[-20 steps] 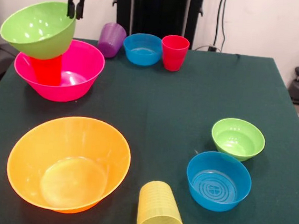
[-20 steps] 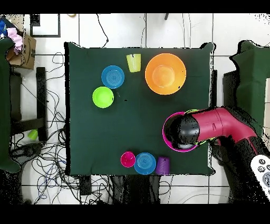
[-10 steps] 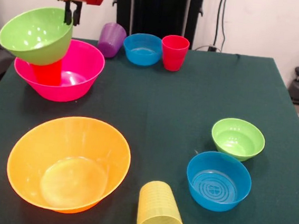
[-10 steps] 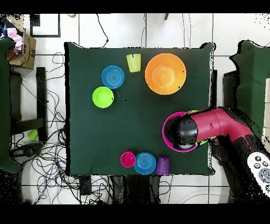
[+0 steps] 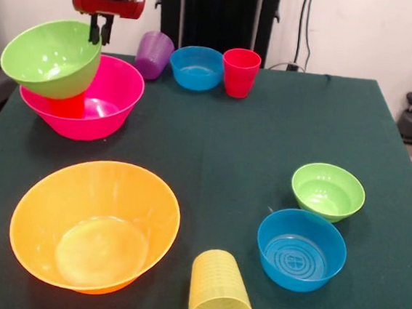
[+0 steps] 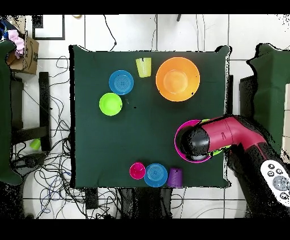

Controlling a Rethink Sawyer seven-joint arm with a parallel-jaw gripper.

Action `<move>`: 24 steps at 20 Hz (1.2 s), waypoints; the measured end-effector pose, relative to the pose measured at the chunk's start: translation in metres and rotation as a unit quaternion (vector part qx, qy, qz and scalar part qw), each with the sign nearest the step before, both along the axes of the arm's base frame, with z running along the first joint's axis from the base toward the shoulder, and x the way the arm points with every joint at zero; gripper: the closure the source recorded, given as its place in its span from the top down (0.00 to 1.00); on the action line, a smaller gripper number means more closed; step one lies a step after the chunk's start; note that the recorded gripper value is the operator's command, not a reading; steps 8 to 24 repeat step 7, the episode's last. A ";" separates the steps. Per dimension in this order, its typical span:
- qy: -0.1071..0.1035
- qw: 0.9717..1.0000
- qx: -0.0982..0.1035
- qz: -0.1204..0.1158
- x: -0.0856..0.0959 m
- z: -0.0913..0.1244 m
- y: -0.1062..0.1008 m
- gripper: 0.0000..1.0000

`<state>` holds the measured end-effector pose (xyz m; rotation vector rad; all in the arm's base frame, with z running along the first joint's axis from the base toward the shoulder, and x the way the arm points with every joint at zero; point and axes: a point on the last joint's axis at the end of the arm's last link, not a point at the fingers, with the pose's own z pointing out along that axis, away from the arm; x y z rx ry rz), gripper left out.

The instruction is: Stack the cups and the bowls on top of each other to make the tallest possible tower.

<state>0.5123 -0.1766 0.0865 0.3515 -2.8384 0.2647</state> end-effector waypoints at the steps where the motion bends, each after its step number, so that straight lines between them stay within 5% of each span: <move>1: 0.002 1.000 0.001 0.001 -0.002 -0.003 -0.001 0.00; 24: 0.004 1.000 0.000 0.005 -0.006 -0.010 -0.005 0.00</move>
